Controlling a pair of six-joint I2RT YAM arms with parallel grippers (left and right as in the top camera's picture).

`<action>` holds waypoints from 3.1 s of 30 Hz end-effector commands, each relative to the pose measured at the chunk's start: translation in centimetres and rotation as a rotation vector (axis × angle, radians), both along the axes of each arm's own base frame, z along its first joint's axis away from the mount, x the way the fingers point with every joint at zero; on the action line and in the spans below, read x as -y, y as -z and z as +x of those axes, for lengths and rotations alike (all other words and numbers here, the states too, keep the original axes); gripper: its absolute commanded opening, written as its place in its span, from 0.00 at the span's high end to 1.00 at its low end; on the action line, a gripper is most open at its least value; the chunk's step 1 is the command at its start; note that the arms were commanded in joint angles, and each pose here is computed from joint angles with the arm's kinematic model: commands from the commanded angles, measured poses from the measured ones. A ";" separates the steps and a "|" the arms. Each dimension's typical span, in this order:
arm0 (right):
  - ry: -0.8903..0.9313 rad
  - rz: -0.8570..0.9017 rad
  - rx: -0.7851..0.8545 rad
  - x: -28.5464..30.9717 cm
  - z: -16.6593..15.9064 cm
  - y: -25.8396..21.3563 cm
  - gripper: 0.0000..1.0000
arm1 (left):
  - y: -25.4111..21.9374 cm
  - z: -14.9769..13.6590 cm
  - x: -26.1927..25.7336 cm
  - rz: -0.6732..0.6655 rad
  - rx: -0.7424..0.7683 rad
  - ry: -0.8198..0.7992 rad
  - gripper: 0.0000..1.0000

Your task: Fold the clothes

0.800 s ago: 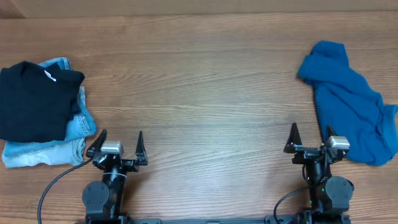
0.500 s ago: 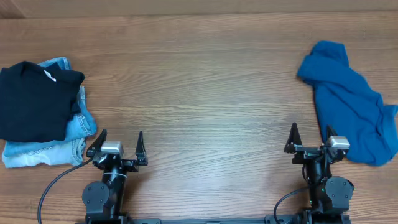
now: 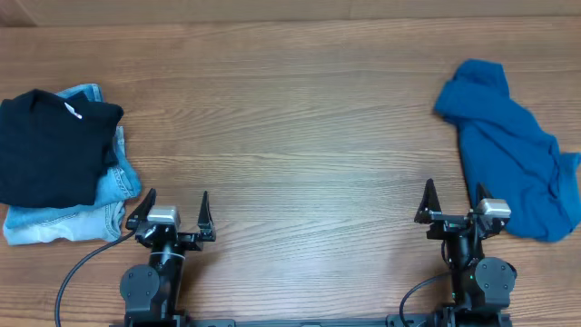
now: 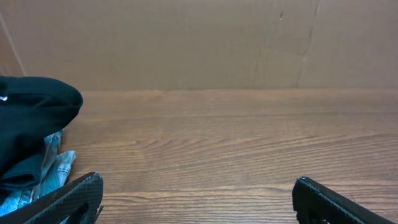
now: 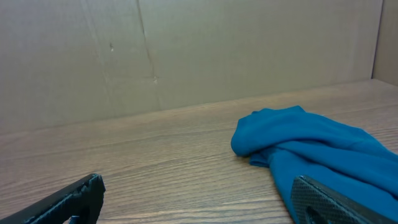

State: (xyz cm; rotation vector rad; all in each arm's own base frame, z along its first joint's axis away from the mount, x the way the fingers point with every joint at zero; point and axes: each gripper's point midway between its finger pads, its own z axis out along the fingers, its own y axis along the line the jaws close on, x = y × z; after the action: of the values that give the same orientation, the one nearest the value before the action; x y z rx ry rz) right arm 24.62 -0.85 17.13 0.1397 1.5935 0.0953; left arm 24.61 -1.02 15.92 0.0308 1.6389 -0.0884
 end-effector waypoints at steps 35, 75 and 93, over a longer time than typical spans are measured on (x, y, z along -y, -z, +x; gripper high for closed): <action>0.536 0.222 -0.681 25.1 11.3 -5.3 0.00 | -8.8 5.8 -0.3 -0.074 -0.725 -0.032 0.00; -0.635 0.040 -0.890 -18.1 14.6 -8.3 0.79 | -9.0 6.0 -0.3 -0.074 -0.713 -0.032 0.00; -0.071 0.166 -1.383 -0.1 7.9 2.0 0.30 | -7.0 7.2 2.5 -0.170 -0.792 0.107 0.00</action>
State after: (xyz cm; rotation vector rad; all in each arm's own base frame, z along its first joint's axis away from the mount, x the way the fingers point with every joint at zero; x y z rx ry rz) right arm 33.99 -1.88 16.57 0.3144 2.9354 0.1296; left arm 31.02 -2.33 23.23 -0.0503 2.3918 -0.2689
